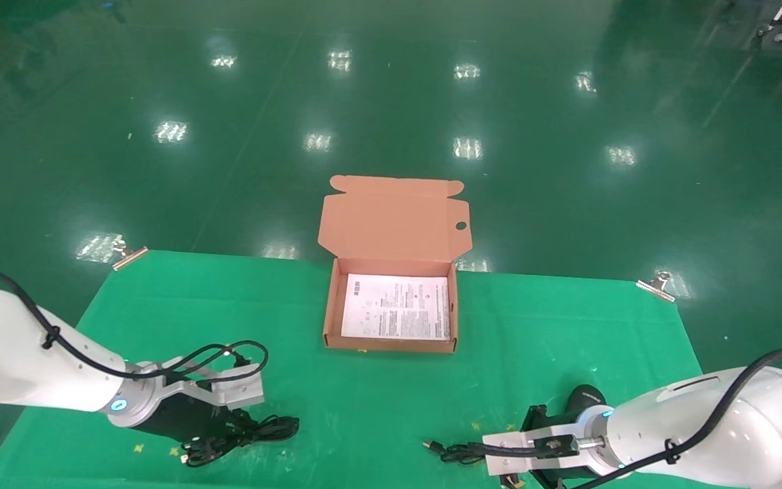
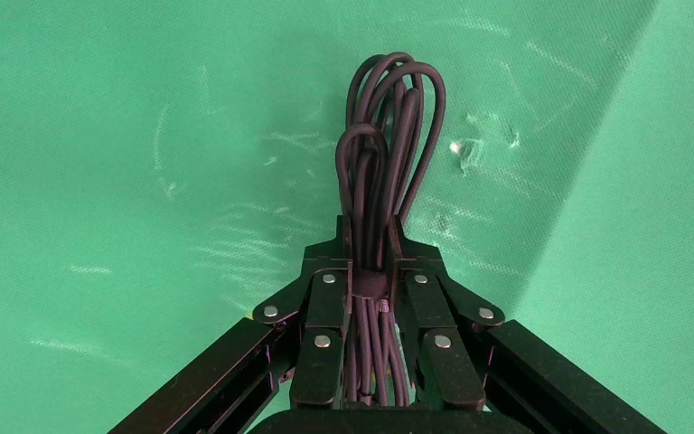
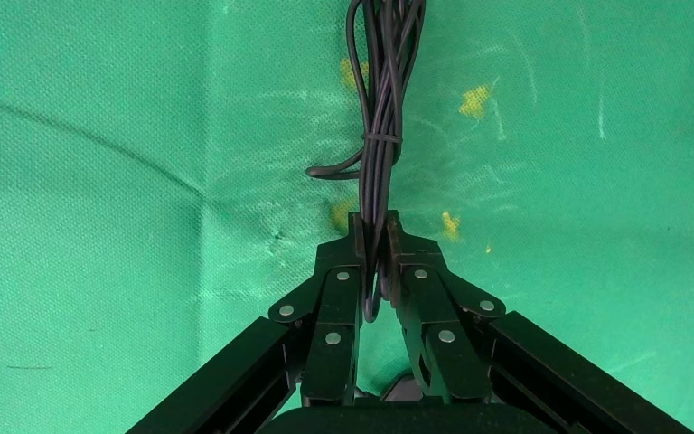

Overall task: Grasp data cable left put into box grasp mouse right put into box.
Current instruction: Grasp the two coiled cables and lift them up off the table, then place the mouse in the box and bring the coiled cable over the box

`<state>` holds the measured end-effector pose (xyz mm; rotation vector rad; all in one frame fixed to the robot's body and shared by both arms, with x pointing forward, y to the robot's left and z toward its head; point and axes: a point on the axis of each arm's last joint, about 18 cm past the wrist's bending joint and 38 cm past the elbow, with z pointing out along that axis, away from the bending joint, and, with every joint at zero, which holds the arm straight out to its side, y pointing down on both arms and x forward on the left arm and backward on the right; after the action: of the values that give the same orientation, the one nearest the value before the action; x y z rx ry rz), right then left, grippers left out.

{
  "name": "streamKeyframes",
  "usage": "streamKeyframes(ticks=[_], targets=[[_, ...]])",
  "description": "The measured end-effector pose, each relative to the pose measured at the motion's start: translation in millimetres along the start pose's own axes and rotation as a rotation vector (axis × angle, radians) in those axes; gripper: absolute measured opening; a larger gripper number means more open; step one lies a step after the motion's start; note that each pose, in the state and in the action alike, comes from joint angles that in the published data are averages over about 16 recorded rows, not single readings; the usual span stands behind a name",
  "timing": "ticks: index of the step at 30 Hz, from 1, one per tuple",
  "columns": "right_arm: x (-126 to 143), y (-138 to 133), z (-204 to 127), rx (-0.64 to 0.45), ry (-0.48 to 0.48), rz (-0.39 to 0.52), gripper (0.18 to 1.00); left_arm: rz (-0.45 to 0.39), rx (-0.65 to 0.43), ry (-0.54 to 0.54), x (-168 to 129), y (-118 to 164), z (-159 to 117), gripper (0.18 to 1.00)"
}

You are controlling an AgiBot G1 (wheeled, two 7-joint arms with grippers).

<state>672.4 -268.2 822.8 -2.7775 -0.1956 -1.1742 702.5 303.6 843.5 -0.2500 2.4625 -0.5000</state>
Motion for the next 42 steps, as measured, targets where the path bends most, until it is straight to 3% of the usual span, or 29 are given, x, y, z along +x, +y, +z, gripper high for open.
streamKeyframes(ticks=[6,15,27,34,42], targets=[[26.7,11.3,-32.7,0.018,0.090,0.060,0.217,0.084,0.000,-0.062,-17.8,-7.5,-32.4,0.247],[96.3,11.9,-108.8,0.088,0.331,0.124,0.215,0.275,0.004,-0.244,-46.4,-43.9,-100.3,0.244],[186.1,-52.0,-173.4,0.264,0.581,0.092,0.215,0.442,0.057,-0.493,-77.6,-120.0,-154.3,0.242],[220.8,-87.9,-184.6,0.338,0.646,0.075,0.215,0.466,0.087,-0.572,-95.1,-150.4,-170.1,0.241],[240.0,-112.9,-187.5,0.383,0.672,0.050,0.215,0.464,0.095,-0.604,-106.5,-161.3,-179.6,0.241]])
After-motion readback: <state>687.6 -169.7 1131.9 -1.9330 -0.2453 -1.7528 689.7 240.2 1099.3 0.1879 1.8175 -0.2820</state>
